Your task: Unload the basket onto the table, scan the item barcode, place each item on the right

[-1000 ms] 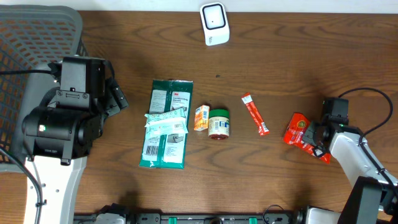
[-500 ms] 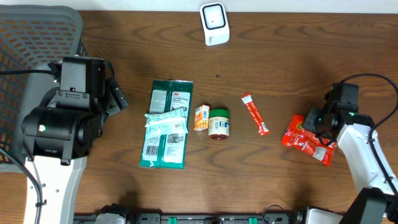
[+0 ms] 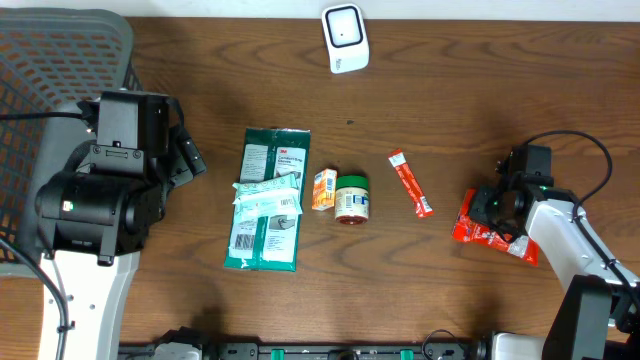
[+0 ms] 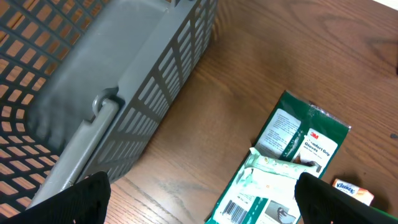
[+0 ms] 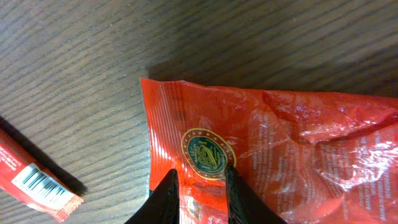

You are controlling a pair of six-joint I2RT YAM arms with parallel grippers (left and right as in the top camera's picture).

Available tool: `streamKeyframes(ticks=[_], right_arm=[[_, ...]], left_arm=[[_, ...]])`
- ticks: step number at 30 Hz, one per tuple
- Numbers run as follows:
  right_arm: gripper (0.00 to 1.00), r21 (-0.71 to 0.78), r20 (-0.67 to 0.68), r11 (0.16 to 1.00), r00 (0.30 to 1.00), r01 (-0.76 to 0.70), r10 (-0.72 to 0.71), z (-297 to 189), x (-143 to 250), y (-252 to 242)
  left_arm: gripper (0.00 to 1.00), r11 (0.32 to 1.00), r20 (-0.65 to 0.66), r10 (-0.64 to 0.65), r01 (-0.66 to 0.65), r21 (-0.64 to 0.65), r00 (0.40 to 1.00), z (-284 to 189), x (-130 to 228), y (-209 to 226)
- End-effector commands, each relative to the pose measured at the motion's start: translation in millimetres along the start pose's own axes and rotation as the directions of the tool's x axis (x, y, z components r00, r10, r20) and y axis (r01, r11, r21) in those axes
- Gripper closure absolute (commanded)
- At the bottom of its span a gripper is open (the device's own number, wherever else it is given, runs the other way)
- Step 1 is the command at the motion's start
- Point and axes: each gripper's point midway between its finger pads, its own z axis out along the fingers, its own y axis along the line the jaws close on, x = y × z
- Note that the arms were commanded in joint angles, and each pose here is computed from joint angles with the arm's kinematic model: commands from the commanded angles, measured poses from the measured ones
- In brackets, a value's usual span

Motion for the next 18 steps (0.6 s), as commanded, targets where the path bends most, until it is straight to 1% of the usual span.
streamKeyframes(ticks=[1,3,5,9,10,13,16,18], right_arm=[[0.80,-0.080,-0.019,0.994,0.997,0.071,-0.073,-1,2,16],[0.78,-0.118,-0.008,0.990,0.997,0.081,-0.083,-14,-7,27],[0.77,-0.113,0.008,0.990,0.996,0.084,-0.084,-28,-17,29],[0.77,-0.024,-0.018,0.997,0.997,0.074,-0.075,-49,-21,18],[0.79,0.003,-0.034,0.997,0.997,0.072,-0.072,-52,-18,13],[0.99,0.084,-0.070,0.996,0.997,0.016,-0.011,-54,-9,-3],[0.99,0.155,-0.087,0.985,0.993,-0.069,0.083,-56,-2,-22],[0.99,0.215,-0.083,0.963,0.980,-0.162,0.183,-59,2,-38]], left_arm=[[0.05,1.000,0.011,-0.006,0.006,-0.021,1.000,-1,-2,5],[0.05,1.000,0.011,-0.006,0.006,-0.021,1.000,-1,-2,5],[0.05,1.000,0.011,-0.006,0.006,-0.021,1.000,-1,-2,5],[0.05,1.000,0.011,-0.006,0.006,-0.021,1.000,-1,-2,5],[0.05,1.000,0.011,-0.006,0.006,-0.021,1.000,-1,-2,5],[0.05,1.000,0.011,-0.006,0.006,-0.021,1.000,-1,-2,5],[0.05,1.000,0.011,-0.006,0.006,-0.021,1.000,-1,-2,5],[0.05,1.000,0.011,-0.006,0.006,-0.021,1.000,-1,-2,5]])
